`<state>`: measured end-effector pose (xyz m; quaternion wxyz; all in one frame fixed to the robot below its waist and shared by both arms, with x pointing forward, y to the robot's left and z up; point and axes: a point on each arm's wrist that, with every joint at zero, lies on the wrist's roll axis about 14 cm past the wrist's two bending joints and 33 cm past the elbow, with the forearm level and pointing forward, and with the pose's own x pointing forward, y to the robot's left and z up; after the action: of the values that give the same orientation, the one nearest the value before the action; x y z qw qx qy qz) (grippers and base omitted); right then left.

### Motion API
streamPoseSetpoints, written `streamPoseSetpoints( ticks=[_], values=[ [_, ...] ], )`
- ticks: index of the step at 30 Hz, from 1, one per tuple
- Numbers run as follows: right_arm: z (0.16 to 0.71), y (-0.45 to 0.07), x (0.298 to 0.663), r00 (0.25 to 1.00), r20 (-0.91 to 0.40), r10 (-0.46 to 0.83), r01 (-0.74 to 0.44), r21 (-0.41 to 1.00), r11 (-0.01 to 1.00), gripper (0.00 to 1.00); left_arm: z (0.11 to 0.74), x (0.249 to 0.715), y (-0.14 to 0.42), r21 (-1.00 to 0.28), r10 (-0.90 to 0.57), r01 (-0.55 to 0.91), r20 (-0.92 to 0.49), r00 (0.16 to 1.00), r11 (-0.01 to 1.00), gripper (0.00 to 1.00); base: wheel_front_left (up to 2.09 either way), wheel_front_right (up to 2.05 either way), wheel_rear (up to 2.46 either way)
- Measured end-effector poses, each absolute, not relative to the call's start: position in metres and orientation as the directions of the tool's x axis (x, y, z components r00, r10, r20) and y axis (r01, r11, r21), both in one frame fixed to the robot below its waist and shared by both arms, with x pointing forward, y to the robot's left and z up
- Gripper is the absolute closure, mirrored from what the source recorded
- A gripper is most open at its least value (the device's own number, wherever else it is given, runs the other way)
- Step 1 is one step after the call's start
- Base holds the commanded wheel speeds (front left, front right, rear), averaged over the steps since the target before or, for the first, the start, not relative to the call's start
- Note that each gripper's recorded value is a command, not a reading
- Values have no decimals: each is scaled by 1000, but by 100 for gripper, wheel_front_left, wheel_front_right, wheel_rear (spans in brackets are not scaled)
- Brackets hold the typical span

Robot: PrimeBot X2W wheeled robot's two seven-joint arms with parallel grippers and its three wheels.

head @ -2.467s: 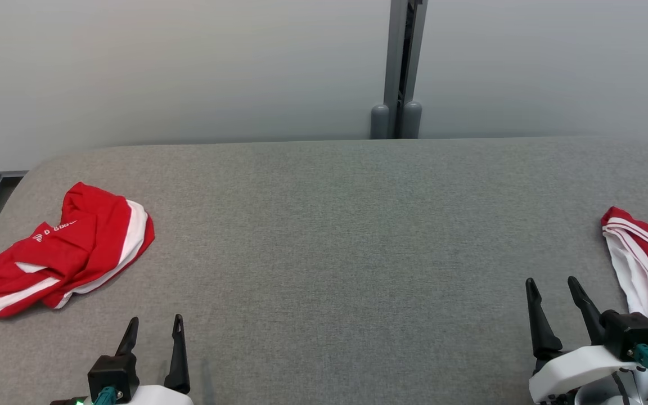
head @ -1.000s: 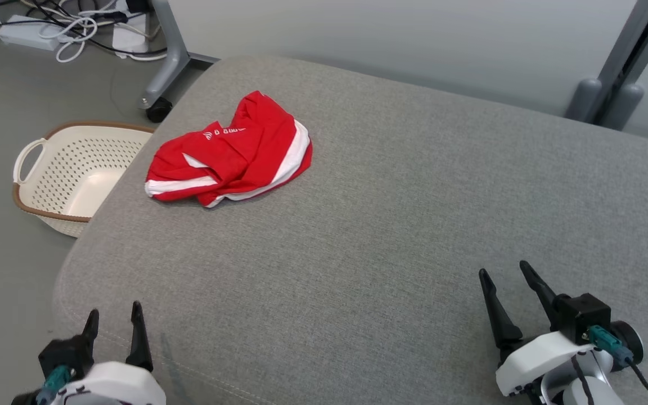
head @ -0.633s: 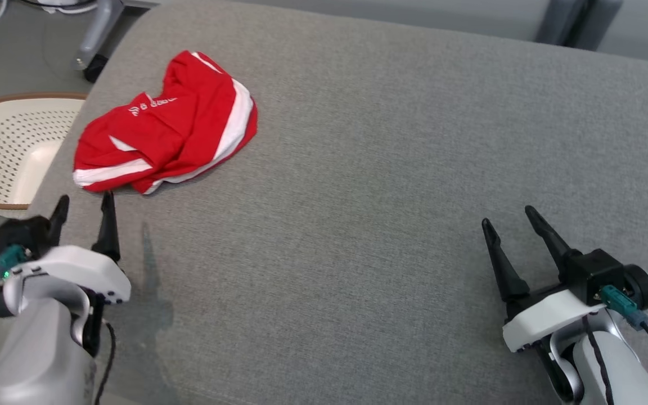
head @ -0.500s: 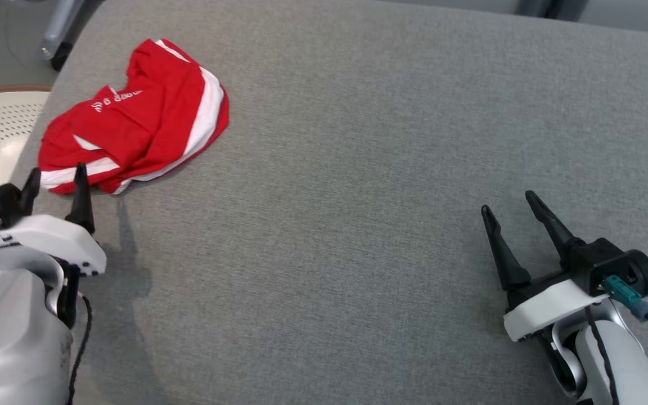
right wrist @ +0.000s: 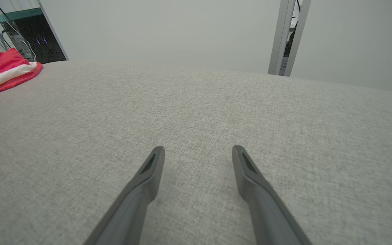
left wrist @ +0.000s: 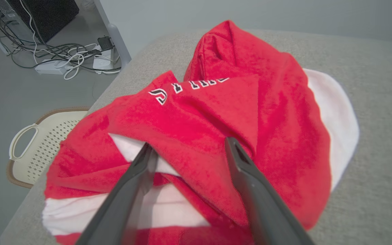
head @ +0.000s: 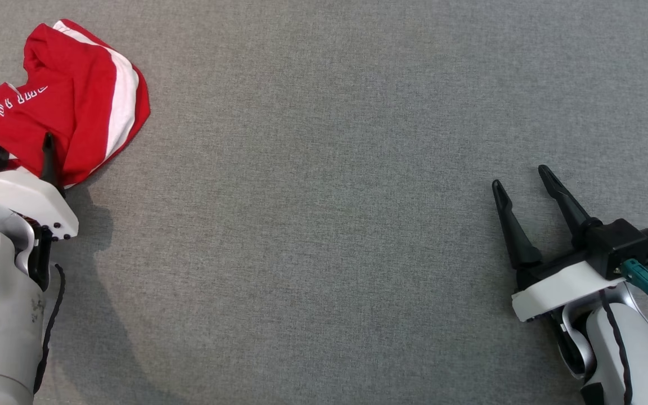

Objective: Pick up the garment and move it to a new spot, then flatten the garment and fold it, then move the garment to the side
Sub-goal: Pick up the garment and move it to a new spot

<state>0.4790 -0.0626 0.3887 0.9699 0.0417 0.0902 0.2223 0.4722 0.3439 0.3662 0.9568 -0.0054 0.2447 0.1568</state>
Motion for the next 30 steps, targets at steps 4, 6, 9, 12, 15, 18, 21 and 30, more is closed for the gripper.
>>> streamPoseSetpoints(
  ticks=[4,6,9,12,15,18,21,30],
  values=[
    [388,-67,479,891,-161,425,-409,125,904,0,359,472,338,73,285,-288,-501,817,955,100,0,0,0],
    [388,-69,478,894,-163,417,-400,132,907,0,357,470,336,76,285,-288,-510,811,955,100,0,0,0],
    [390,-69,476,898,-164,408,-389,139,911,0,364,476,333,83,274,-268,-487,830,960,100,0,0,0],
    [393,-71,473,903,-165,397,-375,149,915,0,385,493,325,94,237,-218,-422,875,971,100,0,0,0],
    [396,-75,469,910,-167,380,-356,158,921,0,409,511,305,118,166,-133,-351,922,984,100,0,0,0],
    [400,-79,462,917,-167,362,-334,173,927,0,431,524,275,142,77,-36,-290,954,989,100,0,0,0],
    [411,-84,460,929,-145,340,-314,176,933,0,453,535,235,134,-24,55,-223,975,989,100,0,0,0],
    [430,-110,445,960,-118,255,-231,185,955,0,453,516,83,139,-393,424,-203,897,895,100,0,0,0]
  ],
)
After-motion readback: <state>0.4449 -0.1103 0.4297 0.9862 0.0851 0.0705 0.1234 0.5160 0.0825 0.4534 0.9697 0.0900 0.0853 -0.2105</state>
